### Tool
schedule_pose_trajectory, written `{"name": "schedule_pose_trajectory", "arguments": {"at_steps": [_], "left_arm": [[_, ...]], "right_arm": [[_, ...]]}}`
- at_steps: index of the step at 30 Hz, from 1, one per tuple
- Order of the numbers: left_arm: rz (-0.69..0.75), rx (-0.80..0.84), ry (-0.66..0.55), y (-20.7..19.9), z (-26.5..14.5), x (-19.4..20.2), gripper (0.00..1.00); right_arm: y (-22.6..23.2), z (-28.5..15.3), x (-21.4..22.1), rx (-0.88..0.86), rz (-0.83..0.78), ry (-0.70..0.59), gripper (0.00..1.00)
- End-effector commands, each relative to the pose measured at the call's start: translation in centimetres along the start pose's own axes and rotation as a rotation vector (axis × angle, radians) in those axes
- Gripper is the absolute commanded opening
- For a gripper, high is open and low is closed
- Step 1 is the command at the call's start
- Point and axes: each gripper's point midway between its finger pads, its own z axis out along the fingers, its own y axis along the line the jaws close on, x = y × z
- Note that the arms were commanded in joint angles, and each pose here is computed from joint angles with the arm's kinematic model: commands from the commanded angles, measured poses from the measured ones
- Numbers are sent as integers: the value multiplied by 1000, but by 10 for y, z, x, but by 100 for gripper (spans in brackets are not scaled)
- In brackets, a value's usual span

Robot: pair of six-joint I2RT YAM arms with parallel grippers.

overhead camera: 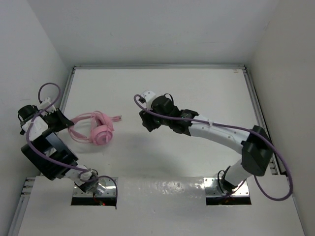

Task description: Wrap the headphones

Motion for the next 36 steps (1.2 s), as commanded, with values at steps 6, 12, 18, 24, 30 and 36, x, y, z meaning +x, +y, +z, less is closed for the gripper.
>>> {"name": "schedule_pose_trajectory", "arguments": {"at_steps": [6,12,18,24,30,36], "left_arm": [[-61,138,-82,-22,2,-19,0],[-55,139,-68,-18,6,-16,0],[-67,152,-53,-15,12,-16,0],[-66,153,-21,-8,17,-13,0],[-121,140,-50,-4,23,-17,0],[-161,112,-107,2,24,-27,0]], "right_arm": [[40,98,-57,-157,-29,-79,16],[14,188,-98,-73,264,-164,6],[-4,261,-75,-18,473,-232,2],[15,310,-30,-75,592,-101,0],[45,275,26,-121,589,1,0],[109,248,43,-269,515,70,0]]}}
